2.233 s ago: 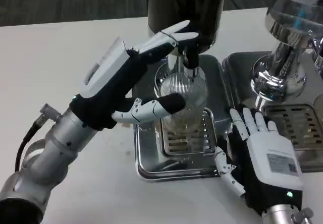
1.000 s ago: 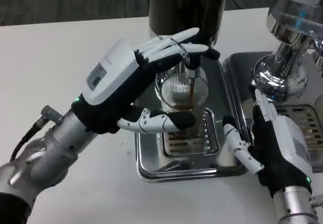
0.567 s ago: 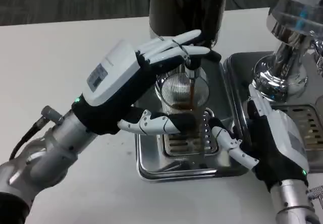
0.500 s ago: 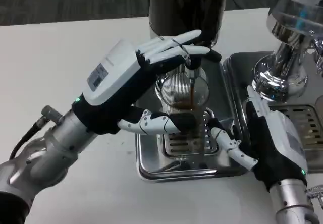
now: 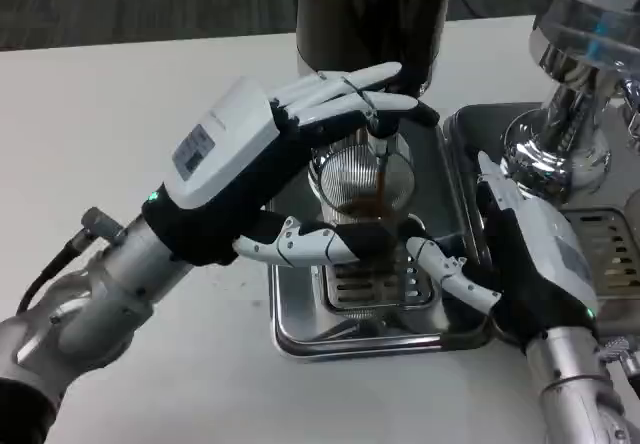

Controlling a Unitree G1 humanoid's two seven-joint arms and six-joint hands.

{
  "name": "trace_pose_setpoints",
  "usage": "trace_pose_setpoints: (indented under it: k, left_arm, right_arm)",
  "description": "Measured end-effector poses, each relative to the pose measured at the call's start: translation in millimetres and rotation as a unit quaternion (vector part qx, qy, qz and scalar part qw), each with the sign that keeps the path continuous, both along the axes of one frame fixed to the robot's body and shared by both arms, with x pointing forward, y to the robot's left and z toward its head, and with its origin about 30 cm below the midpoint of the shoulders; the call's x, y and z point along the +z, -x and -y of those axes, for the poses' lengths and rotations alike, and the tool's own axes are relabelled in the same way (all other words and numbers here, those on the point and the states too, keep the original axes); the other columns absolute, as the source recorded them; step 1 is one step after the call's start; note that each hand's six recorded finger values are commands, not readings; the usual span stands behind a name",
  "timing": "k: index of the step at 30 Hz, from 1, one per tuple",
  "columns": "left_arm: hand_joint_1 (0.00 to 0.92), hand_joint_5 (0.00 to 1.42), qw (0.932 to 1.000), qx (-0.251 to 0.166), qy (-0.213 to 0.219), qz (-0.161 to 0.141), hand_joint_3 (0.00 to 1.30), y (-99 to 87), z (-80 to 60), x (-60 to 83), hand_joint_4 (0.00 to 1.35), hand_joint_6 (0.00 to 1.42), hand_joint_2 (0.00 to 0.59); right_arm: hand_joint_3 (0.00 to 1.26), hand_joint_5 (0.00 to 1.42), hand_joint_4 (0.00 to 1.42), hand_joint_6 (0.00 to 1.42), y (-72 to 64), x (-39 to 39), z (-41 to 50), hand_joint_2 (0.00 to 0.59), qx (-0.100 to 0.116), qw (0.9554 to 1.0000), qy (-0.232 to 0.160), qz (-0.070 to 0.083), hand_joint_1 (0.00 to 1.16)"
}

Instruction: Grasp the cup under the faucet to collect the drink, then remove the cup.

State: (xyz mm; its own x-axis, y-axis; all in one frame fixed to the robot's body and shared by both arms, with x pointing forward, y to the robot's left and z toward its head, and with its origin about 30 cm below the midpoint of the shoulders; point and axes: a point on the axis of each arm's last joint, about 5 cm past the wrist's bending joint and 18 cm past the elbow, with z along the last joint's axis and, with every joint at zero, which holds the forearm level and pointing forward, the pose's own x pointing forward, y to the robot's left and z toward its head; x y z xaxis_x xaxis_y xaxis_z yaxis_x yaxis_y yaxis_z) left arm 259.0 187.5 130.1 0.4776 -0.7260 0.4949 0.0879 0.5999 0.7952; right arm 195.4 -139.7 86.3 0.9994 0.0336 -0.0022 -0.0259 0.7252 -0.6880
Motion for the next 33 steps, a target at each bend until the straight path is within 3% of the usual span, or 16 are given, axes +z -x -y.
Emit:
trace_pose_setpoints:
  k: [8, 24, 33]
  left_arm:
    - [0.000, 0.39, 1.0000, 0.001, -0.001, 0.002, 0.36, 0.0, 0.0, 0.8, 0.17, 0.31, 0.159]
    - [0.000, 0.39, 1.0000, 0.004, 0.000, 0.001, 0.37, 1.4, 0.2, 0.1, 0.18, 0.31, 0.156]
    - [0.000, 0.39, 1.0000, 0.006, -0.001, 0.002, 0.38, 2.2, 0.1, 0.2, 0.18, 0.31, 0.158]
  right_arm:
    - [0.00, 0.00, 0.00, 0.00, -1.0, 0.5, -0.5, 0.215, 0.014, 0.9996, -0.014, -0.019, 0.32]
    - [0.00, 0.00, 0.00, 0.00, -6.8, 3.7, -0.1, 0.198, 0.035, 0.9985, -0.024, -0.033, 0.39]
    - [0.00, 0.00, 0.00, 0.00, -11.3, 4.6, 1.9, 0.205, 0.034, 0.9981, -0.022, -0.046, 0.42]
